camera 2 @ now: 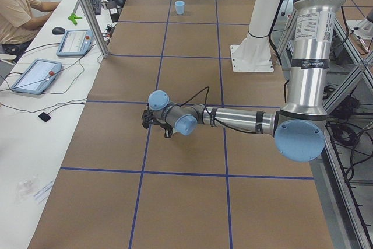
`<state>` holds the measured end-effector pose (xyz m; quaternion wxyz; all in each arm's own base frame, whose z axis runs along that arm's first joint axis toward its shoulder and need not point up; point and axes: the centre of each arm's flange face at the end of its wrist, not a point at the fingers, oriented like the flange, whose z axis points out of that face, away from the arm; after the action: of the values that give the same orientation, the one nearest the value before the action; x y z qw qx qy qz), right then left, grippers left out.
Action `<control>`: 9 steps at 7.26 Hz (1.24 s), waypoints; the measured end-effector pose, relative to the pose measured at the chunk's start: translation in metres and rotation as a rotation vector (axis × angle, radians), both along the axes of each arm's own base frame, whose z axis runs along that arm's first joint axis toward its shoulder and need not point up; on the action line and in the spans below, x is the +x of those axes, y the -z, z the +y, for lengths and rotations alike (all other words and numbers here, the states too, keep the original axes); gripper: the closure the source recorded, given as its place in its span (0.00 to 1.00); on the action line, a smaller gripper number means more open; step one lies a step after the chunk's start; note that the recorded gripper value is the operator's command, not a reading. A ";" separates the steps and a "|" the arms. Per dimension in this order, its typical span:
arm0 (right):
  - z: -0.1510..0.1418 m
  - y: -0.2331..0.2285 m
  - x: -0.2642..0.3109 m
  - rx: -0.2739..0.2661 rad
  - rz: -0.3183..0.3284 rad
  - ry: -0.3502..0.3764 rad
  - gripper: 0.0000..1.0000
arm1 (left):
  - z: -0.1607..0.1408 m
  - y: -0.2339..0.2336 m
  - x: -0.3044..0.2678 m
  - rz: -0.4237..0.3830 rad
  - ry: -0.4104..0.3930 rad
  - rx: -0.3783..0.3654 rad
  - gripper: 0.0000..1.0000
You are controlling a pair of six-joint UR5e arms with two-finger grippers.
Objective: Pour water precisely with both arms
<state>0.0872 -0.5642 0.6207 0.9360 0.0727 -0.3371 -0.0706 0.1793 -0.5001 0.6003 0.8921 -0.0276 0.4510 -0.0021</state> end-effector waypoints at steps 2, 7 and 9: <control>0.000 0.000 0.000 0.000 0.000 0.001 0.01 | -0.001 -0.002 0.001 0.001 -0.001 0.004 0.45; -0.002 0.002 -0.001 0.002 -0.001 0.001 0.01 | -0.012 0.022 -0.028 0.026 0.042 0.081 0.00; -0.002 0.003 -0.001 0.003 -0.002 0.001 0.01 | -0.023 0.030 -0.075 0.011 0.048 0.192 0.00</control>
<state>0.0864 -0.5663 0.6180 0.9354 0.0740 -0.3381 -0.0717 0.1038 -0.5229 0.5703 0.8879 0.0689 0.4544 0.0202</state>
